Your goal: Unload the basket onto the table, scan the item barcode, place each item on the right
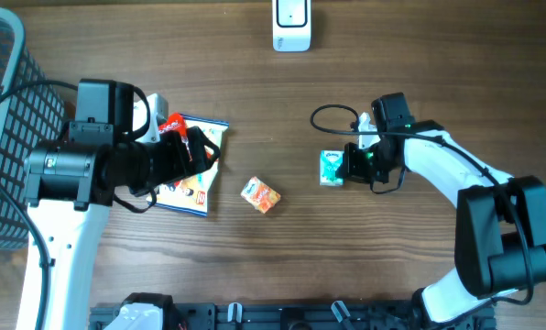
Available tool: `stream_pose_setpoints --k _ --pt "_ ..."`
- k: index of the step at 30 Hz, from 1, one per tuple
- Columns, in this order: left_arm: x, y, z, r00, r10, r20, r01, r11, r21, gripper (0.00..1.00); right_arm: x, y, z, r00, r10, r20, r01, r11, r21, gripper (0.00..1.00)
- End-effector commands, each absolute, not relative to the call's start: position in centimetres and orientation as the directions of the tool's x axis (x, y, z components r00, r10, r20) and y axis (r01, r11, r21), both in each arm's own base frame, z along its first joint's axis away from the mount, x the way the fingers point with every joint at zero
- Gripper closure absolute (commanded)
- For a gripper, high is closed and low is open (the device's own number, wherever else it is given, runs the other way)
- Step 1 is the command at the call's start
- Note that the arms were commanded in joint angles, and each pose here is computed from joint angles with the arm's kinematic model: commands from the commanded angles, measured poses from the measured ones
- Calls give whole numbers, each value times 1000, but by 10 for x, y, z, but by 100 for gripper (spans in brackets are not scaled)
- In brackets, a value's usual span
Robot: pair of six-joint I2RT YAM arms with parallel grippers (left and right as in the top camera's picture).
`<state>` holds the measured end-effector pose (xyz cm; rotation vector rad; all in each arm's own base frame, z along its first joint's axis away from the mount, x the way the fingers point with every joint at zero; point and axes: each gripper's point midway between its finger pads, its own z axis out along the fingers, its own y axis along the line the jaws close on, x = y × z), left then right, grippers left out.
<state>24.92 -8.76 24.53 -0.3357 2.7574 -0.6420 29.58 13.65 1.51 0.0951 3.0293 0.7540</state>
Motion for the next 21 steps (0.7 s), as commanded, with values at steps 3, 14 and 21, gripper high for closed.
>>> stream_pose_setpoints --k 3,14,21 --pt "248 -89 243 -934 -278 -222 -152 876 -459 0 314 125 50 -995 40 -86 11 950 312 96" --pt "248 -89 243 -934 -278 -222 -152 876 -459 0 301 171 82 -882 -309 -357 -192 926 -326 95" --pt "248 -89 243 -934 -278 -222 -152 876 -459 0 294 171 74 -889 -298 -348 -159 913 -375 67"
